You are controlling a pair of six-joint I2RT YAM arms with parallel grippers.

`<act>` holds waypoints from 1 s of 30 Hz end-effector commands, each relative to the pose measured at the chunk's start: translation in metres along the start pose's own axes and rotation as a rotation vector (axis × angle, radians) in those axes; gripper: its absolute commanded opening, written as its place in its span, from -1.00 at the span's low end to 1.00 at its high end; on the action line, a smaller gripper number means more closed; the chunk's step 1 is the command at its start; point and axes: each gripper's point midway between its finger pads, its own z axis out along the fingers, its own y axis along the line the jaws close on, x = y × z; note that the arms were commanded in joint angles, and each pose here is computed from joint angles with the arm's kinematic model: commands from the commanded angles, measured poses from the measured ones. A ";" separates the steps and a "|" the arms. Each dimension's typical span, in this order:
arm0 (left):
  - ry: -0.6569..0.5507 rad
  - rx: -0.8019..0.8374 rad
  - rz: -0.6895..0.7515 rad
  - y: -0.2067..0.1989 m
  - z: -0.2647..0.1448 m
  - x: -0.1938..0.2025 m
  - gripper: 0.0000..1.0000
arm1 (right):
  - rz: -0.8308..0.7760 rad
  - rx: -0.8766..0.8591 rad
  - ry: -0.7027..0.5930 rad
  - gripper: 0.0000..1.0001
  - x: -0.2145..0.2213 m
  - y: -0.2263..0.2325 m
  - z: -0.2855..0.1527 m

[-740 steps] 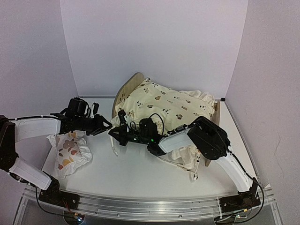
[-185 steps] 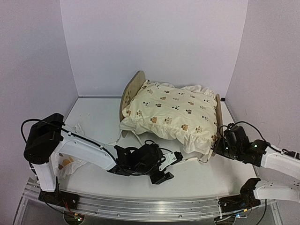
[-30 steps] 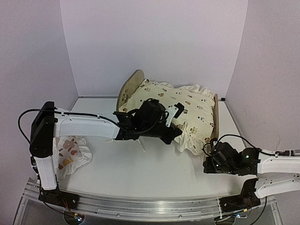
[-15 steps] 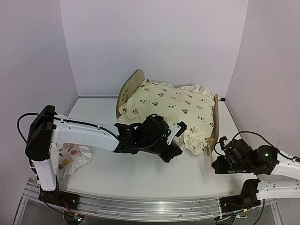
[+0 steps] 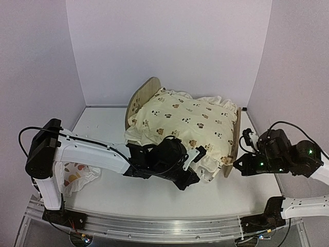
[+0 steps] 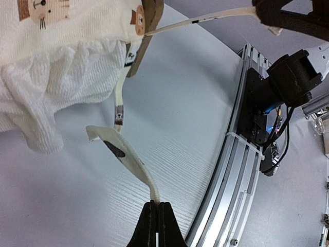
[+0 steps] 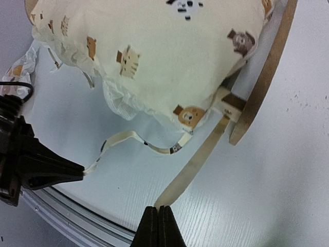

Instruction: Set up the pet bed

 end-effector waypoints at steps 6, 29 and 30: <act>-0.093 -0.020 0.050 -0.007 -0.006 -0.041 -1.00 | -0.074 -0.148 -0.091 -1.00 -0.045 0.039 -0.044; -0.261 -0.086 0.230 0.071 0.053 -0.155 -1.00 | -0.025 -0.215 0.263 -1.00 0.054 0.051 0.052; -0.266 -0.085 0.240 0.075 0.055 -0.159 -1.00 | -0.024 -0.220 0.269 -1.00 0.056 0.052 0.054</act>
